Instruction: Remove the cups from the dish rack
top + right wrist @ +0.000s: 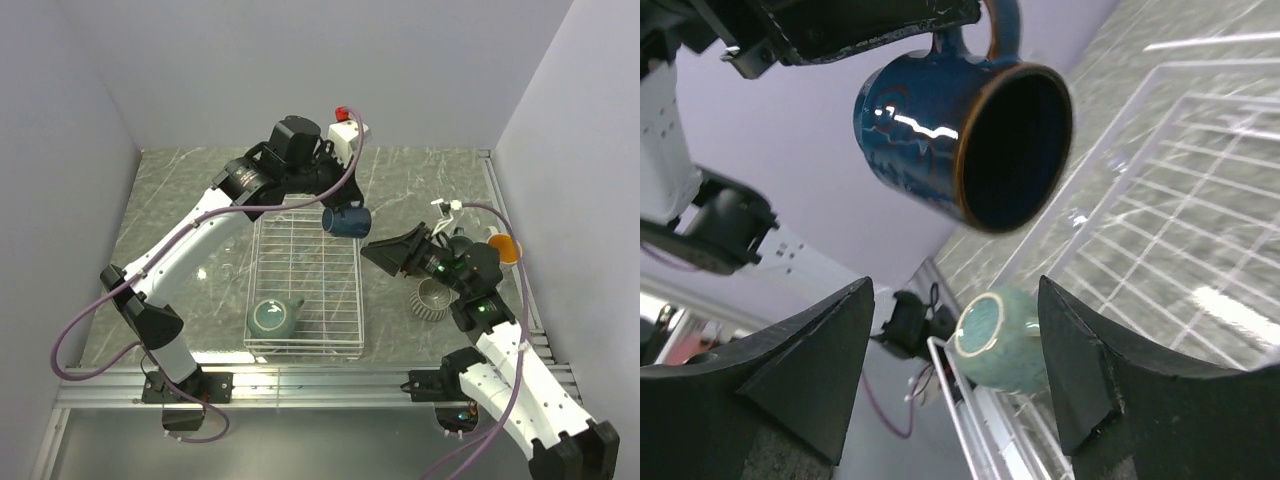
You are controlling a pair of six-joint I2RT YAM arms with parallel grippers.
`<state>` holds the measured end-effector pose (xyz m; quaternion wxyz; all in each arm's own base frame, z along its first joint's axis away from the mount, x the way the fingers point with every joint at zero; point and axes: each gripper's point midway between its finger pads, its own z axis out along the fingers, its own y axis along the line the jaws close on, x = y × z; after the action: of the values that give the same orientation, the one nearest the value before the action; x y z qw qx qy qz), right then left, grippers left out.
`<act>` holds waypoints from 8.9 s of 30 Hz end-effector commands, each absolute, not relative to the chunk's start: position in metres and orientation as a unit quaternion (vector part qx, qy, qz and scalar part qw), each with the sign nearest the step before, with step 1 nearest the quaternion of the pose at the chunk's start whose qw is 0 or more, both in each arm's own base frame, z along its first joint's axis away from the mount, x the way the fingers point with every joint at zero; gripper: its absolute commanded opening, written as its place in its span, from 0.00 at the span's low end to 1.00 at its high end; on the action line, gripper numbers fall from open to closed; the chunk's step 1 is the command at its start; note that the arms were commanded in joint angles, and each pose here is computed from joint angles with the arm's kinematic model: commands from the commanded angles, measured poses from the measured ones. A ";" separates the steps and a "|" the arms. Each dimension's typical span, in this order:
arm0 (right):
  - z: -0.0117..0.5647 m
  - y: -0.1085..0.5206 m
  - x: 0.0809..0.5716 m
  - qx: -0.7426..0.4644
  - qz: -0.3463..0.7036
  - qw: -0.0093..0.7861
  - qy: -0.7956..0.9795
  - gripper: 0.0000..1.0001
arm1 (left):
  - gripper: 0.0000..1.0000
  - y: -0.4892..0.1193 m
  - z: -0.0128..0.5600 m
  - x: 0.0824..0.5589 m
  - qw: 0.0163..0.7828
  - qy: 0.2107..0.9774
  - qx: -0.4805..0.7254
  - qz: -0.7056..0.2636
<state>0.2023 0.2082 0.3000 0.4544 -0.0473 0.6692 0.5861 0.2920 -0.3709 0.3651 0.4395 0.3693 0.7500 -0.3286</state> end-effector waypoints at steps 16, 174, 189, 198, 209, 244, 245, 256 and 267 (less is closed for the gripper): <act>0.359 0.226 0.213 -0.085 0.611 0.510 0.600 0.54 | 0.00 -0.386 0.402 0.255 0.422 0.694 0.401 -0.423; 0.335 0.159 0.232 0.006 0.447 0.550 0.705 0.64 | 0.00 -0.284 0.314 0.336 0.478 0.785 0.371 -0.132; 0.329 0.290 0.240 -0.145 0.518 0.458 0.708 0.76 | 0.00 -0.296 0.364 0.314 0.487 0.753 0.357 -0.262; 0.324 0.322 0.235 -0.169 0.538 0.430 0.705 0.28 | 0.00 -0.303 0.367 0.307 0.484 0.742 0.364 -0.289; 0.293 0.275 0.243 -0.065 0.442 0.440 0.779 0.00 | 0.39 -0.317 0.324 0.298 0.426 0.752 0.388 -0.320; 0.092 0.199 0.205 0.004 0.243 0.254 0.936 0.00 | 0.99 -0.294 0.308 0.308 0.446 0.768 0.383 -0.253; 0.089 0.197 0.207 0.006 0.236 0.255 0.938 0.00 | 0.99 -0.294 0.309 0.308 0.446 0.768 0.383 -0.253; 0.069 0.176 0.214 0.025 0.190 0.255 0.948 0.00 | 0.99 -0.296 0.308 0.310 0.446 0.768 0.383 -0.253; 0.072 0.179 0.215 0.020 0.187 0.247 0.951 0.37 | 0.99 -0.295 0.308 0.310 0.445 0.769 0.385 -0.251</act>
<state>0.2003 0.1760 0.0568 0.2167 0.0200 0.9588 0.1823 0.3088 -0.2958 0.2871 0.4148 0.3815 0.7866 -0.2523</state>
